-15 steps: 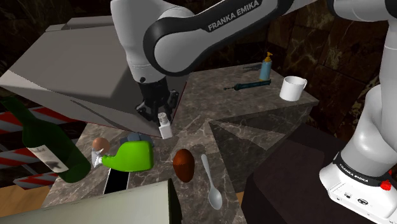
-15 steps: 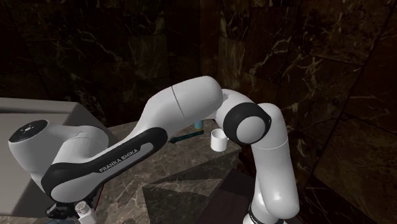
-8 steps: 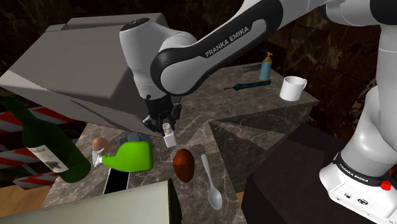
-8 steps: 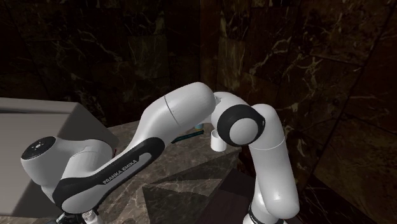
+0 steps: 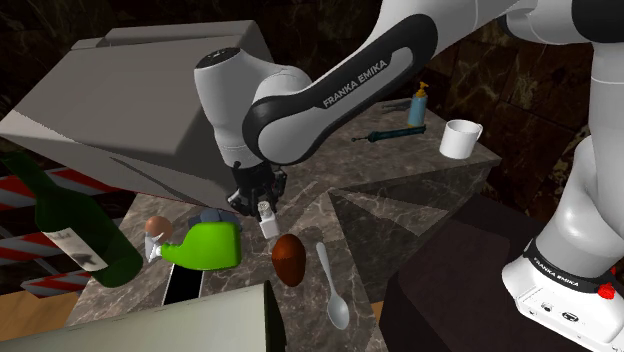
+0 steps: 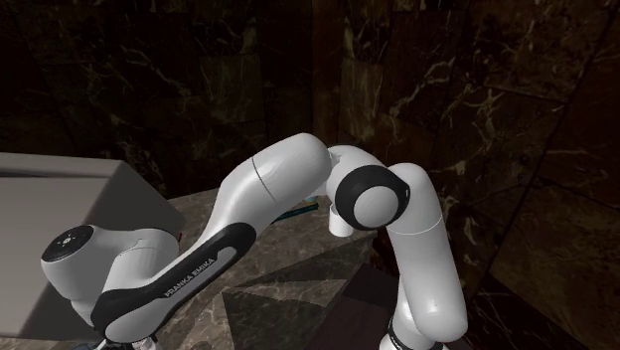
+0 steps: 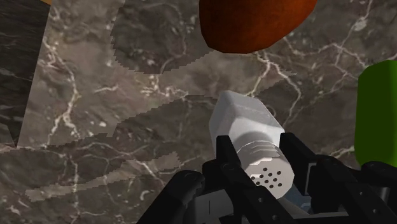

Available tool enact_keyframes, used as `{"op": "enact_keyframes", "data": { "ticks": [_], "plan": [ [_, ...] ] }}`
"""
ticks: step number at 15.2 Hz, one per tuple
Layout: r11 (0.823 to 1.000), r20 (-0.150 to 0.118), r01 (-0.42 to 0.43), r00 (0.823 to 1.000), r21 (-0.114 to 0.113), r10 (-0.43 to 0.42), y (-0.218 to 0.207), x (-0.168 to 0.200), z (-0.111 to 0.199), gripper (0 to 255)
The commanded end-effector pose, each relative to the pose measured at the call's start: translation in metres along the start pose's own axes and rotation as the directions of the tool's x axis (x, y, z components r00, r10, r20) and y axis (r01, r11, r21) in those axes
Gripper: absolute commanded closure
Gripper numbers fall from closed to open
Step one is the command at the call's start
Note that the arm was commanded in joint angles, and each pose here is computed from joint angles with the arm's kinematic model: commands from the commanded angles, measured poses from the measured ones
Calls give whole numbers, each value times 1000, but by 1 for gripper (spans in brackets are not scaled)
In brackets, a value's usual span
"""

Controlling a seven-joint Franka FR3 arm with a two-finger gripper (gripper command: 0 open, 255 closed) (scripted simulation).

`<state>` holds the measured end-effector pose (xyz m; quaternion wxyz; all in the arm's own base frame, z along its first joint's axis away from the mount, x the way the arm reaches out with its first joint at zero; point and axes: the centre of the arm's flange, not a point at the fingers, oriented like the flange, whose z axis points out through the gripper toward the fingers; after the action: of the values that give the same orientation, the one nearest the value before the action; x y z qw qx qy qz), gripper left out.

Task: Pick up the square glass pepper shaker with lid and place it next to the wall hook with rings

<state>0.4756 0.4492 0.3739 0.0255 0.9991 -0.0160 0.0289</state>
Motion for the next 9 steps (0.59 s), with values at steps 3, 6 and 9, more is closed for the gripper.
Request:
{"op": "enact_keyframes", "data": {
  "ticks": [3,6,9],
  "plan": [
    [1000,0,0,1000,0,0,0,0,0,255],
    [1000,0,0,1000,0,0,0,0,0,0],
    [1000,0,0,1000,0,0,0,0,0,0]
  ]
}}
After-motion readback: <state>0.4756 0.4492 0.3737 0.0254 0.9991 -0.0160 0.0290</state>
